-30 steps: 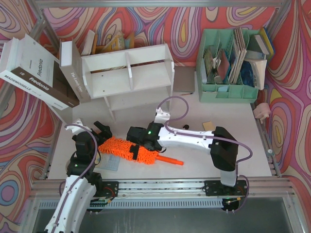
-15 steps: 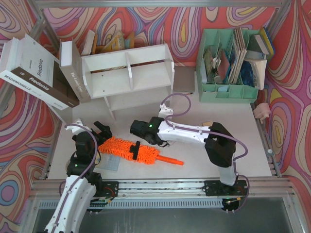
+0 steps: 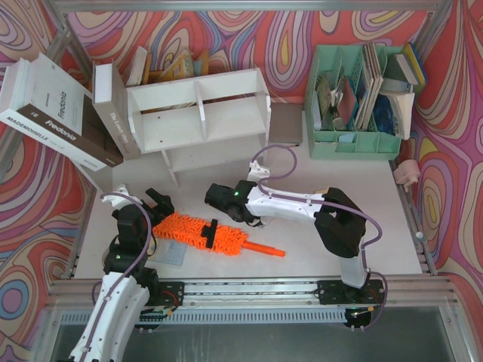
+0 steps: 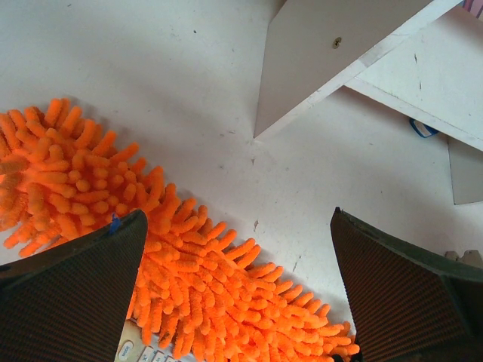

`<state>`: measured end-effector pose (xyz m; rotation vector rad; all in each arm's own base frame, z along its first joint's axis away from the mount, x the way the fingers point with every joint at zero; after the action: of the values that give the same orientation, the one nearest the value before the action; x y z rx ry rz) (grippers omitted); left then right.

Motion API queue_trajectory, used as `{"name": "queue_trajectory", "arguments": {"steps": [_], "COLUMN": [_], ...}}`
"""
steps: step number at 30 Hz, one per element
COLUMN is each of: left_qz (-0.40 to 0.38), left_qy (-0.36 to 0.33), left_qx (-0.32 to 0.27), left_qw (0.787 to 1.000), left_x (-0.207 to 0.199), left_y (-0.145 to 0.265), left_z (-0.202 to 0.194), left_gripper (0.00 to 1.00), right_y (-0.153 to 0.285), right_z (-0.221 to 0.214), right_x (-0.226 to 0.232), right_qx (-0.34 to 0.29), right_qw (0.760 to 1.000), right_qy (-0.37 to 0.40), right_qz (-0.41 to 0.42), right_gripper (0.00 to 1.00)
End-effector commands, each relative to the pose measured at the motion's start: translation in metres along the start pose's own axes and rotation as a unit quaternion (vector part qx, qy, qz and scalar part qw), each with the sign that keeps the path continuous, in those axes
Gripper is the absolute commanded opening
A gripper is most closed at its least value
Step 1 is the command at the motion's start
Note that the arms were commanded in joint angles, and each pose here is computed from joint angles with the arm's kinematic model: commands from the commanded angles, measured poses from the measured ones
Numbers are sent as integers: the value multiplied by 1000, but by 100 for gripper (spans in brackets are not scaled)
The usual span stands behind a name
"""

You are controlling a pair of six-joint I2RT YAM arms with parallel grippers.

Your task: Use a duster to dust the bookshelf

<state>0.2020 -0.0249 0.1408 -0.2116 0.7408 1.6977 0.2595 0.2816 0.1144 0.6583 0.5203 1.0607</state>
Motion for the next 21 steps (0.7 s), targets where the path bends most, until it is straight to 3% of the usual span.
{"name": "queue_trajectory", "arguments": {"steps": [1, 8, 16, 21], "left_qz": [-7, -8, -8, -7], "left_qy": [2, 2, 2, 2], "left_qx": [-15, -16, -17, -18], "left_qw": [1000, 1000, 1000, 1000], "left_x": [-4, -4, -4, -4], "left_y": [0, 1, 1, 2], "left_z": [6, 6, 7, 8], "left_gripper": [98, 98, 98, 98], "right_y": [-10, -9, -1, 5], "right_z": [-9, -8, -2, 4], "right_x": [2, 3, 3, 8], "right_qx": [10, 12, 9, 7], "right_qw": [1000, 1000, 1000, 999], "right_qy": [10, 8, 6, 8], "right_qz": [-2, -1, 11, 41], "right_gripper": [17, 31, 55, 57]}}
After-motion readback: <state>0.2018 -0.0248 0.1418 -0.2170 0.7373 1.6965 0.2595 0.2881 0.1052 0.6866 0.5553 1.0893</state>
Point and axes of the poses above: each gripper's point midway between its finger pads, its own y axis back along the fingers, its own x axis along the line the jaws close on, z = x × y, the point moved 5 cm from there along y, back along the fingers, and after that the axes turned 6 degrees about y, right-handed, at the moved point
